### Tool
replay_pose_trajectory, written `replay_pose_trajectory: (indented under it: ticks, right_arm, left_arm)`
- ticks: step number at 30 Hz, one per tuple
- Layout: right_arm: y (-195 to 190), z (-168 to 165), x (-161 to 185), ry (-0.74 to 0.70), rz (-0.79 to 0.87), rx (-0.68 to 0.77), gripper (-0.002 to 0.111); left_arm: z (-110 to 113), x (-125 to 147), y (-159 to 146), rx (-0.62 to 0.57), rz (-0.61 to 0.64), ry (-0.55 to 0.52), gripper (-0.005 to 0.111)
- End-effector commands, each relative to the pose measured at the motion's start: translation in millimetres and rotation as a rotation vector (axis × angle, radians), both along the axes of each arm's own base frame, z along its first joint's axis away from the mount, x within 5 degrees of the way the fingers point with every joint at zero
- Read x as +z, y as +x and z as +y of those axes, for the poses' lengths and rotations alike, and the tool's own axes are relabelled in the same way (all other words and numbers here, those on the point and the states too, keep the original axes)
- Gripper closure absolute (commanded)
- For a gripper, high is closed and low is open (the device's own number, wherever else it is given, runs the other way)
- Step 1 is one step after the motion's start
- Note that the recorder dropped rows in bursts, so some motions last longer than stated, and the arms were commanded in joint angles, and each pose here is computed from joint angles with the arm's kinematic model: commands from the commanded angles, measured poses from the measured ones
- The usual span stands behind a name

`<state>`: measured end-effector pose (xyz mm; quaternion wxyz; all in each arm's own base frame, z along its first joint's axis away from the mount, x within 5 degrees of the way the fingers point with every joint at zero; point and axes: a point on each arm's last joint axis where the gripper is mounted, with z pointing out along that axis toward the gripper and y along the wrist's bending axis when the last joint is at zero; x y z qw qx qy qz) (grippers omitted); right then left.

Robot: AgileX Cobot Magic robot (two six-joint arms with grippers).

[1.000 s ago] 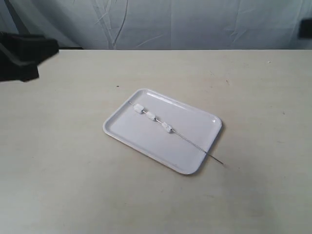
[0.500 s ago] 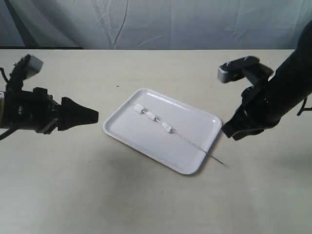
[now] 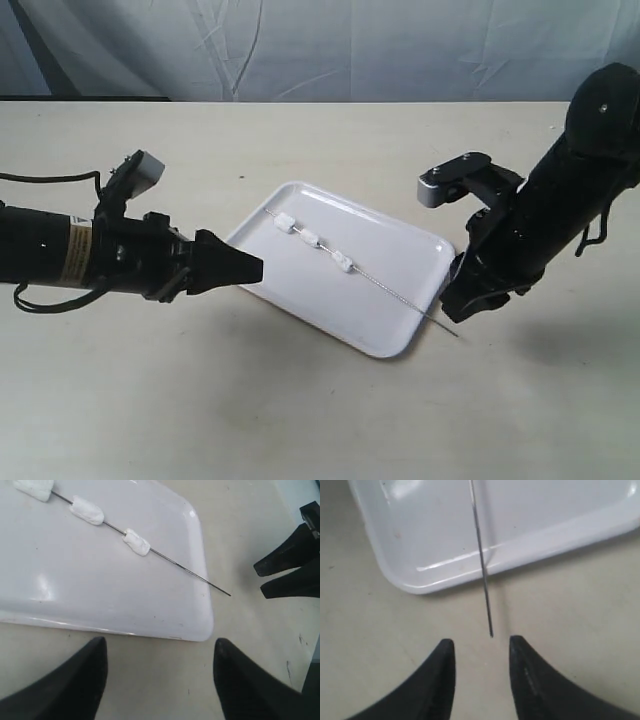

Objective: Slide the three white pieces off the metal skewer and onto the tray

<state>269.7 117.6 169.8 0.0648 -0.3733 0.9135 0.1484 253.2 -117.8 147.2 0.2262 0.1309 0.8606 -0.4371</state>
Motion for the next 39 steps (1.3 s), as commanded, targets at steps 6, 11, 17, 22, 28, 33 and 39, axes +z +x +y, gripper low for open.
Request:
replay_pose_trajectory:
  ticks: [6,11,17,22,28,33,39]
  right_arm:
    - [-2.8,16.5,-15.3,-0.089,-0.034,0.150,0.067]
    - [-1.5,17.1,-29.1,-0.103,0.009,0.150,0.067]
    - [2.7,18.5,-44.2,-0.109,0.018,0.134,0.067]
    - [3.0,18.5,-52.5,-0.117,0.039,0.134,0.067]
    - [4.5,20.0,-54.1,-0.107,0.031,0.117,0.067]
    - [5.6,21.0,-54.0,-0.097,0.021,0.103,0.068]
    - [6.3,22.0,-53.8,-0.086,0.017,0.088,0.080]
  left_arm:
    - [-5.7,2.1,3.6,0.037,0.040,-0.079,0.048]
    - [-6.0,2.5,3.4,0.033,0.040,-0.084,0.048]
    - [-7.4,4.4,2.3,0.018,0.041,-0.108,0.048]
    - [-7.4,4.4,2.3,0.018,0.041,-0.108,0.048]
    - [-7.4,4.4,2.3,0.018,0.041,-0.108,0.048]
    - [-7.4,4.4,2.3,0.018,0.041,-0.108,0.048]
    - [-7.4,4.4,2.3,0.018,0.041,-0.108,0.048]
